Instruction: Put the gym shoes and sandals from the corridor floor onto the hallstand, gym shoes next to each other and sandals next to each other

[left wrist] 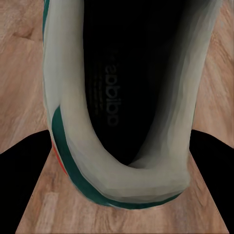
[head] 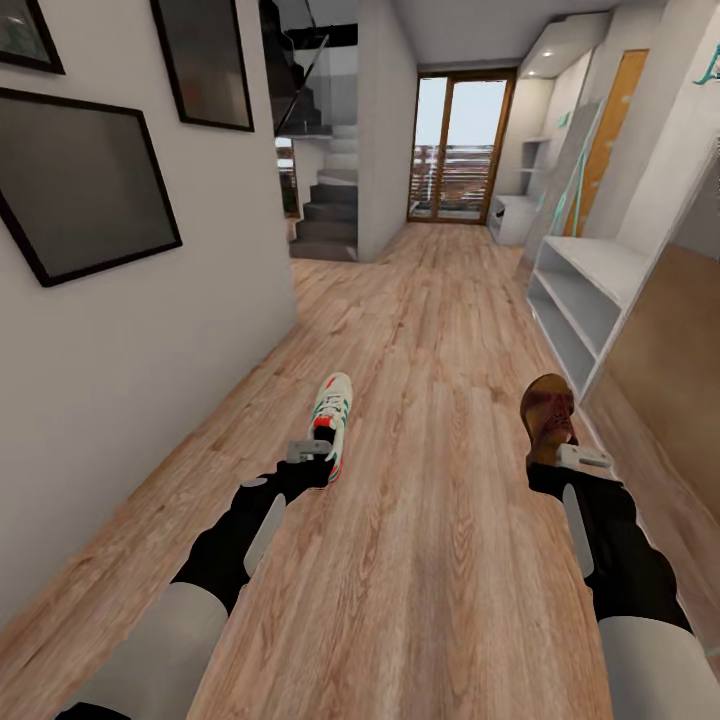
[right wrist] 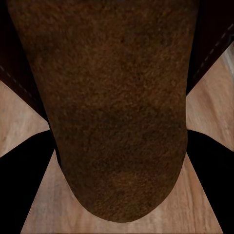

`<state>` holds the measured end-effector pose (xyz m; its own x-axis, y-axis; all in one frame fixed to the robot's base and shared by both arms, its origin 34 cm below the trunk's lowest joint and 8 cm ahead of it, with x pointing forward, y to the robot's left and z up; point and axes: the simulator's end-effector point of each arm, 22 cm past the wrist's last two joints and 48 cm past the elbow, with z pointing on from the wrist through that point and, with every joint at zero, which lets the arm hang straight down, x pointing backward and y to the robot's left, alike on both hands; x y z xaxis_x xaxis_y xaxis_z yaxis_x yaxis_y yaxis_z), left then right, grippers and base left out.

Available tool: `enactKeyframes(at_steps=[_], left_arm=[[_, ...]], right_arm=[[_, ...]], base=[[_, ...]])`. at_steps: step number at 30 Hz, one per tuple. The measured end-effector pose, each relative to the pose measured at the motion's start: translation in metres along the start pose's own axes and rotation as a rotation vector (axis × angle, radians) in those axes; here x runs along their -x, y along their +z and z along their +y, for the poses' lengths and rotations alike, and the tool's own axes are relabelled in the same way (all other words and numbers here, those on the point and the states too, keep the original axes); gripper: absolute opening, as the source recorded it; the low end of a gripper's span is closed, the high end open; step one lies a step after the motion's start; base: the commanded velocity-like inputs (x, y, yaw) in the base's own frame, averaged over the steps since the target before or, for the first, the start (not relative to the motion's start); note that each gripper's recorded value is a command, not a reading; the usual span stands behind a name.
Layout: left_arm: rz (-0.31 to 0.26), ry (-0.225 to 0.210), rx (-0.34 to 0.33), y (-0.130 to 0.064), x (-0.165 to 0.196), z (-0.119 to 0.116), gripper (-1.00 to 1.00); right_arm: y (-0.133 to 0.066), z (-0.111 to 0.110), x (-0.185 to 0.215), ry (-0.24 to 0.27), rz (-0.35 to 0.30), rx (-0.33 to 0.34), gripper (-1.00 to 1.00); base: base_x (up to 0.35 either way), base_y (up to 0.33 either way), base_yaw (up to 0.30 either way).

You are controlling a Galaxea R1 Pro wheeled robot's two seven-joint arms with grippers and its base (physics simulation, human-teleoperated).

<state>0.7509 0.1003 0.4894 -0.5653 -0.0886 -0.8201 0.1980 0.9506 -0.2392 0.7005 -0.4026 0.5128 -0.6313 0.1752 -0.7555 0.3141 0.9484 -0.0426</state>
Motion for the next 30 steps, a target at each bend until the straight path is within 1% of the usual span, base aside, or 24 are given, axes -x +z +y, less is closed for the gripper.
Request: enactKeyframes(at_steps=[5, 14, 21, 30], left_arm=[[-0.004, 0.001, 0.0, -0.0014, 0.0025, -0.0006, -1.0], [-0.006, 0.002, 0.0, -0.0018, 0.0032, -0.0007, -1.0], [-0.005, 0.002, 0.0, -0.0017, 0.0031, -0.0008, -1.0], [-0.005, 0.001, 0.0, -0.0017, 0.003, -0.0005, -1.0]], right_arm=[[-0.0017, 0.0002, 0.0022, 0.001, -0.004, 0.001, -1.0], [-0.0021, 0.0003, 0.0025, 0.001, -0.005, 0.002, -1.0], [-0.0021, 0.0005, 0.0026, 0.001, -0.005, 0.003, -1.0], [-0.0021, 0.0012, 0.0024, 0.002, -0.005, 0.004, -1.0]], base=[[0.345, 0.0, -0.126], [0.345, 0.0, -0.016], [0.345, 0.0, -0.158], [0.345, 0.0, -0.011]])
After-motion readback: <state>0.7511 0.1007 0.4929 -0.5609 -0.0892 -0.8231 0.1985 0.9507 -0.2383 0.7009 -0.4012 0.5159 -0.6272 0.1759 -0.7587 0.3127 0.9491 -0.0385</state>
